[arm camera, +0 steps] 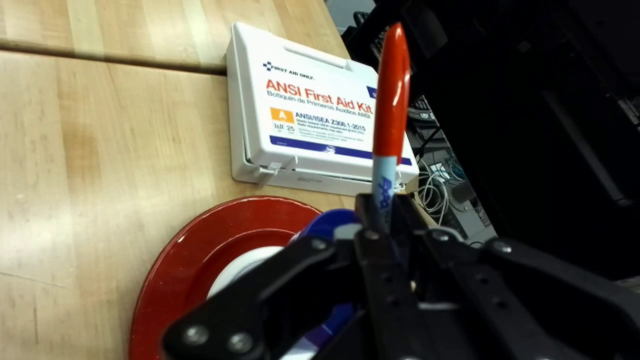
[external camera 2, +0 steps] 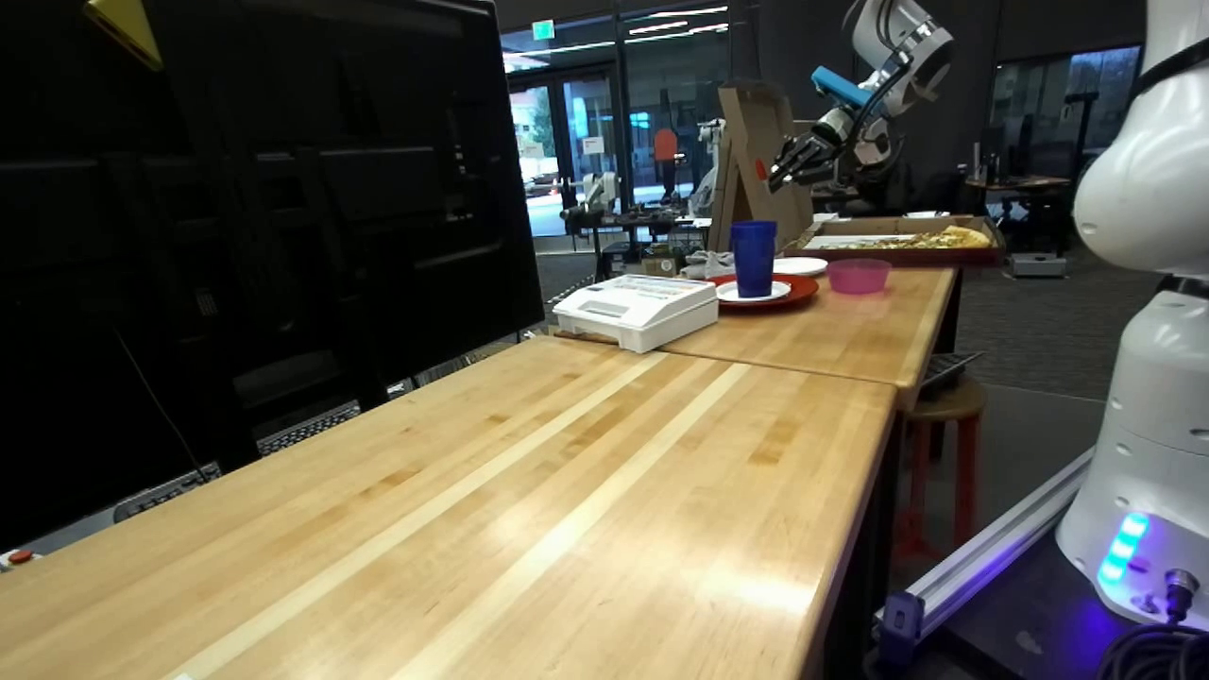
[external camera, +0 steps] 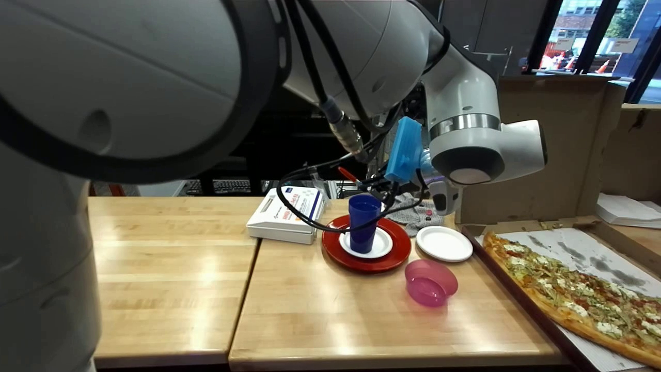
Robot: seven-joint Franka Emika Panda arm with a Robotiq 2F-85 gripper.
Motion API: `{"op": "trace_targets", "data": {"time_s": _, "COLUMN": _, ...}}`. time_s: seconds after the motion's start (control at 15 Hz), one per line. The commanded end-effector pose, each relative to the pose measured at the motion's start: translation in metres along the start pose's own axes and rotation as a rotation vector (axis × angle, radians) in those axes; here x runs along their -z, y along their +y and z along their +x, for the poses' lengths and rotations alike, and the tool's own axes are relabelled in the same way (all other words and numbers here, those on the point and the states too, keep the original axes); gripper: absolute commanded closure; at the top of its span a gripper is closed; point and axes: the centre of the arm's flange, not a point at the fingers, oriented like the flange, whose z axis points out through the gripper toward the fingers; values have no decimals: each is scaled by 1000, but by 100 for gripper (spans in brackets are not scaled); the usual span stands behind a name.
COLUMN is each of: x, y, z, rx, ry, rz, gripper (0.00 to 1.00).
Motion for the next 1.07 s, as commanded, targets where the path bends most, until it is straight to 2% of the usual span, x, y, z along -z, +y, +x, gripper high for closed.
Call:
{"op": "trace_targets", "data": {"time_s": 0.0, "x": -3, "y": 3, "z": -23, "rx": 23, "ry": -9, "rz": 13, "gripper": 97}}
{"op": "trace_targets", "data": {"time_s": 0.67, "x": -16, "y": 2, "z": -31, "rx": 49, "ry": -98, "rz": -13, "gripper": 97}}
{"op": "trace_targets", "data": {"time_s": 1.0, "x": -14, "y": 2, "z": -33, "rx": 33, "ry": -147, "rz": 11, "gripper": 97}}
